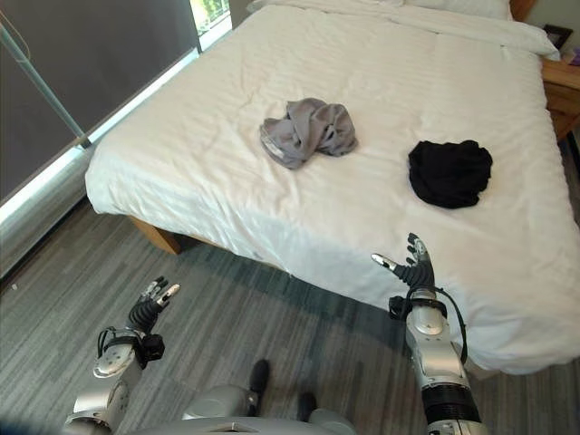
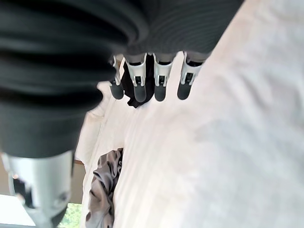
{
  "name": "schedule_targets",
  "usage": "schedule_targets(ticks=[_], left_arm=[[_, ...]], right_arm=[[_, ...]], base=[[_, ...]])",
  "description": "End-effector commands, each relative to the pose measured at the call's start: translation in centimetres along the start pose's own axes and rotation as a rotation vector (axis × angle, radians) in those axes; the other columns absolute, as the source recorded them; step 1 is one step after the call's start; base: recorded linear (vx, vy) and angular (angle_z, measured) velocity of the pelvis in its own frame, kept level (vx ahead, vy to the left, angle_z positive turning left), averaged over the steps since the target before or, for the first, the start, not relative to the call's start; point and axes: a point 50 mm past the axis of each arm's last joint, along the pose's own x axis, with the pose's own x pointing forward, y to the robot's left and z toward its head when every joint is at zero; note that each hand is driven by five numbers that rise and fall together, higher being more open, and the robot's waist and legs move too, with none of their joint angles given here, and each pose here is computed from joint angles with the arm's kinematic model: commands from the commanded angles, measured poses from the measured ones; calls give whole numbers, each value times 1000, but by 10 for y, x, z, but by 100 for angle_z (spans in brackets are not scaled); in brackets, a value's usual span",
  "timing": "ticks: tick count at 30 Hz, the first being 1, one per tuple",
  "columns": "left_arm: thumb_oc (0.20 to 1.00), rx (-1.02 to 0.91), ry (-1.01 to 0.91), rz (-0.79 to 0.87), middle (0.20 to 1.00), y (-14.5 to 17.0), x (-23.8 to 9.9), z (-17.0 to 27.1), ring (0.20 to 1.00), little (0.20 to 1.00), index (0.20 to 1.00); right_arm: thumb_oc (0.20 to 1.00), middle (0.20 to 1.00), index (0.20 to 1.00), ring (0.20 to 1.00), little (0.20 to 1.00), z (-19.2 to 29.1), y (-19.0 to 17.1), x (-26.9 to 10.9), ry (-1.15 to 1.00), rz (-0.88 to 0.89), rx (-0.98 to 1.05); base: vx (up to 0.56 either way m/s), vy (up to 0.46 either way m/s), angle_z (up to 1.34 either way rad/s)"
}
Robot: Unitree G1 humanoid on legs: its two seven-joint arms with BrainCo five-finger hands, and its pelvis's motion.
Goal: Pick up bed clothes into laundry basket.
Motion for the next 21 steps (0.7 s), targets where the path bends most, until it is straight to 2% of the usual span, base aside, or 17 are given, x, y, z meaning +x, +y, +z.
schedule_targets(ticks=[1,7,12,17,21], left_arm=[[1000,121,-117,-7,1000,8,8,29,1000,1000,1000],[1000,151,-117,-37,1000,4,8,29,1000,1000,1000],[1000,138,-111,-18,1000,7,8,27,1000,1000,1000],[1000,48,-128,-68,1000,-11,14,32,1000,1000,1000],[1000,37,-116,-99,1000,-17,11,28,1000,1000,1000]], right_arm=[[1000,1000,1000,1000,1000,30,3,4,-144,22,-26],[1000,1000,1000,1000,1000,34,2,4,-160,-32,7],[1000,1000,1000,1000,1000,39,10,3,-184,20,-26],[1000,1000,1000,1000,1000,42,-10,7,-188,-15,-57],[1000,1000,1000,1000,1000,52,-21,15,-211,-35,-101]], base=[[124,20,-40],[185,-229,19],[126,-350,13],[60,-363,30],[54,-159,23]])
